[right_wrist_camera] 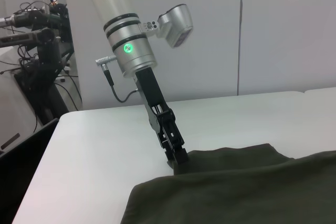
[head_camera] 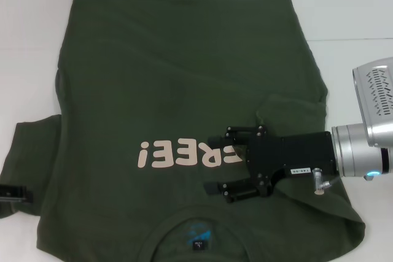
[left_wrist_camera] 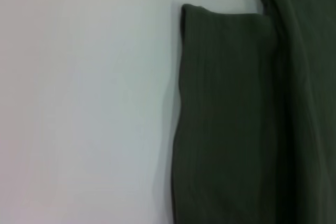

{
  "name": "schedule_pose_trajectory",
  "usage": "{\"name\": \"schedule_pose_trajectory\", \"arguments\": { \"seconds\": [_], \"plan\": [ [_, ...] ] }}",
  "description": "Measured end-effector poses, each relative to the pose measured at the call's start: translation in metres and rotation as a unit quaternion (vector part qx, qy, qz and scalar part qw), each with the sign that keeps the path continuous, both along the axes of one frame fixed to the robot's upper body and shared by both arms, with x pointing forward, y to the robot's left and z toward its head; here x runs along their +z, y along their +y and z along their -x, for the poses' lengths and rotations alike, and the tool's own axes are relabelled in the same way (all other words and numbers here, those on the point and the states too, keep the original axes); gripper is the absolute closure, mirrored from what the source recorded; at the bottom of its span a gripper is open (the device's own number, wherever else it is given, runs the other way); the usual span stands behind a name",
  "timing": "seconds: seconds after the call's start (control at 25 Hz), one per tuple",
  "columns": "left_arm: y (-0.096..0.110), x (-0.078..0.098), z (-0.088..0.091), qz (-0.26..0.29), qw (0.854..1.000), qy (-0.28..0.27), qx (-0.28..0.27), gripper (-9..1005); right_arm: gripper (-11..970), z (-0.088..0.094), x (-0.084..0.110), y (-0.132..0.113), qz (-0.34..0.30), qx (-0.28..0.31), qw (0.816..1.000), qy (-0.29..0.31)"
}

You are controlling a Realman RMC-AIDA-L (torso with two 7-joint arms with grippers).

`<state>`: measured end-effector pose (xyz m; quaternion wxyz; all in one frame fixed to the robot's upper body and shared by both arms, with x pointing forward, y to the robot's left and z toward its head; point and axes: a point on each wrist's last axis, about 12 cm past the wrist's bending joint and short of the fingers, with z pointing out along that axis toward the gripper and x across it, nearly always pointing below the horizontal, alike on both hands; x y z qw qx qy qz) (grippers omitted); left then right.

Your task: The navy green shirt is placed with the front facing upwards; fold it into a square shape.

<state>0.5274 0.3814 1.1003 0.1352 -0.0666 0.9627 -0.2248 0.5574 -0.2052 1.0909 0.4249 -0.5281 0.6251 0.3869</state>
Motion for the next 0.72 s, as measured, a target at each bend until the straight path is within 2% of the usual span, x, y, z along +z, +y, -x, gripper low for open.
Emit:
{"name": "schedule_pose_trajectory", "arguments": {
  "seconds": [0.72],
  "plan": [
    [-0.0071,-0.0007,-0.009,0.005,1.0,-0.001,-0.009,91,77,0.0,0.0,-0.0001,0.001,0.002,1.0,-0.006]
  ]
}}
